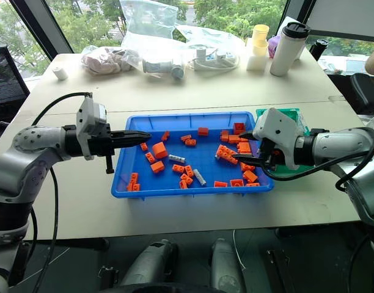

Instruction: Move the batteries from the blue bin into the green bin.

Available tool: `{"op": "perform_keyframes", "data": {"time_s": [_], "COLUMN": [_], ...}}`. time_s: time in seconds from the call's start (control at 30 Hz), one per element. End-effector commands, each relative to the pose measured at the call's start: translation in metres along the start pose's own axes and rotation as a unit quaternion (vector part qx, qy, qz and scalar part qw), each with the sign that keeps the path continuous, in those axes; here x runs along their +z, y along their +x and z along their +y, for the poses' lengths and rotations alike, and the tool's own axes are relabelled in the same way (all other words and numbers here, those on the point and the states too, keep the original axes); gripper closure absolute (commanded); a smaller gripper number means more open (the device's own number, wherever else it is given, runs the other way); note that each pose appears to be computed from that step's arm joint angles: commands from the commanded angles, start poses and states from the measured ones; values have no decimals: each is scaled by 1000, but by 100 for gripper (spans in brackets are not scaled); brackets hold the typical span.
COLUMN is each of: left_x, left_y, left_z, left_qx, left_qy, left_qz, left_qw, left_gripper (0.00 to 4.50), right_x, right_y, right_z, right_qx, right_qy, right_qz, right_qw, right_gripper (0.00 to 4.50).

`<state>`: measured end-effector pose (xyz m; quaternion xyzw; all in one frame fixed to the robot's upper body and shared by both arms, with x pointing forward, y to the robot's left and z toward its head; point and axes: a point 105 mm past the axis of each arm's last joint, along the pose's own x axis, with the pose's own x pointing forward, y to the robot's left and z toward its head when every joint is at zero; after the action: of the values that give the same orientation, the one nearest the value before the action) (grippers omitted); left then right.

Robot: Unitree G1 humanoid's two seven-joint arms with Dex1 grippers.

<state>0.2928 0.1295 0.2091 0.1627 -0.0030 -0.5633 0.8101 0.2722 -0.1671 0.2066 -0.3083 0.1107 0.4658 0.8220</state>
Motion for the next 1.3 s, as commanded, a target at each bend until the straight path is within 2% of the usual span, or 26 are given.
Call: {"op": "perform_keyframes", "data": {"time_s": [0.03, 0.77, 1.03, 1.2, 1.3], "left_x": [11, 8, 8, 8, 8], "left_y": [-6, -5, -3, -6, -7], "left_z": [-3, -3, -4, -5, -6], "left_qx": [-4, 8, 16, 29, 33], "left_qy": [16, 12, 11, 13, 12], "left_qz": [-12, -9, -12, -10, -11], "left_qw": [1000, 1000, 1000, 999, 999], "left_gripper": [450, 450, 450, 450, 450], "right_x": [13, 18, 34, 46, 44], "right_y": [1, 25, 73, 129, 151], "right_z": [3, 7, 13, 19, 20], "right_qx": [6, 43, 75, 110, 112], "right_qy": [-23, -52, -68, -26, -25], "right_qz": [-17, -22, -51, -75, -65], "right_qw": [1000, 998, 994, 991, 991], "right_gripper": [176, 176, 176, 176, 176]}}
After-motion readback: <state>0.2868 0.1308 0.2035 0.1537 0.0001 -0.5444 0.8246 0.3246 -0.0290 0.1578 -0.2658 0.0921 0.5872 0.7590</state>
